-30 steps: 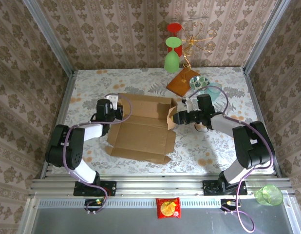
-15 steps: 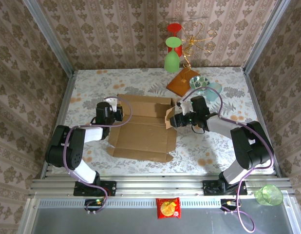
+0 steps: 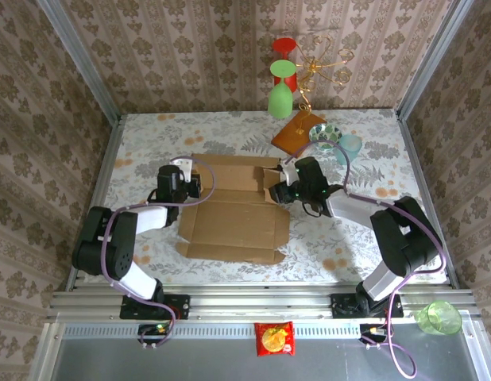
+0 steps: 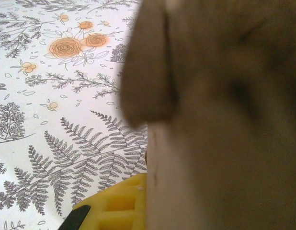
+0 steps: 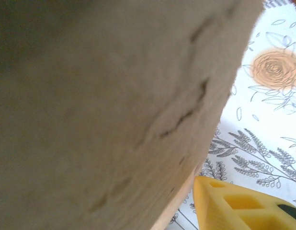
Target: Fold the paper box
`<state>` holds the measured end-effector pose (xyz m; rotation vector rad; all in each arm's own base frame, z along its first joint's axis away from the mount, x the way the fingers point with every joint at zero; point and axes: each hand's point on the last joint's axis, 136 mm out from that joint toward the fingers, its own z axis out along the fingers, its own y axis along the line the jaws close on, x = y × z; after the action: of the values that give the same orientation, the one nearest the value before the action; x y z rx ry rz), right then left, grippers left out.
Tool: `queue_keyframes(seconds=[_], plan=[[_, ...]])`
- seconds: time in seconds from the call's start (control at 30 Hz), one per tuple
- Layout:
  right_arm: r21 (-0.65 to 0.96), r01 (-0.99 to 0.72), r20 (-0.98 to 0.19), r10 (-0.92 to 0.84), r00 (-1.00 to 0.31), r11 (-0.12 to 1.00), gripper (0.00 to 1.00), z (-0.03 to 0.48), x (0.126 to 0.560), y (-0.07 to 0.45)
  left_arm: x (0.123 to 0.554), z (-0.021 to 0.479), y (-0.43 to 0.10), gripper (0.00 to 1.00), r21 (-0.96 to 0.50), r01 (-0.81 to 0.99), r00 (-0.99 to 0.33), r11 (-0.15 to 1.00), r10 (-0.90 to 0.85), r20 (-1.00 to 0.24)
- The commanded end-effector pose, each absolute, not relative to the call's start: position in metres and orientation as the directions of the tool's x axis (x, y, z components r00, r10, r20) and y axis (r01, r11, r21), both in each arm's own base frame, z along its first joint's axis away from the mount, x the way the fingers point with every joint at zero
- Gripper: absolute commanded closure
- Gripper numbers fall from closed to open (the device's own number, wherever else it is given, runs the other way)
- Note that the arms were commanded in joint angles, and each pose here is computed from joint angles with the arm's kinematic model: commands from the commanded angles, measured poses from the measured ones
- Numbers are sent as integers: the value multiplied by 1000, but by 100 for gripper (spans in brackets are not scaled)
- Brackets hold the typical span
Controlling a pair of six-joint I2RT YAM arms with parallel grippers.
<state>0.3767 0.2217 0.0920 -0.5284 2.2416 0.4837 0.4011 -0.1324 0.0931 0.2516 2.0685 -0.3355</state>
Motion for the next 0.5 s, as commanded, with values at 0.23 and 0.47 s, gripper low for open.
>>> queue_keyframes(seconds=[0.23,0.47], plan=[[8,-375,-824,-206,-528,927,63,109,408,223,395,97,-140,100,-134,303,-529,943,49,-847],[-27,-294,-821,-189,-538,956,100,111,412,223,395,96,-143,100,-117,256,-563,960,50,-825]])
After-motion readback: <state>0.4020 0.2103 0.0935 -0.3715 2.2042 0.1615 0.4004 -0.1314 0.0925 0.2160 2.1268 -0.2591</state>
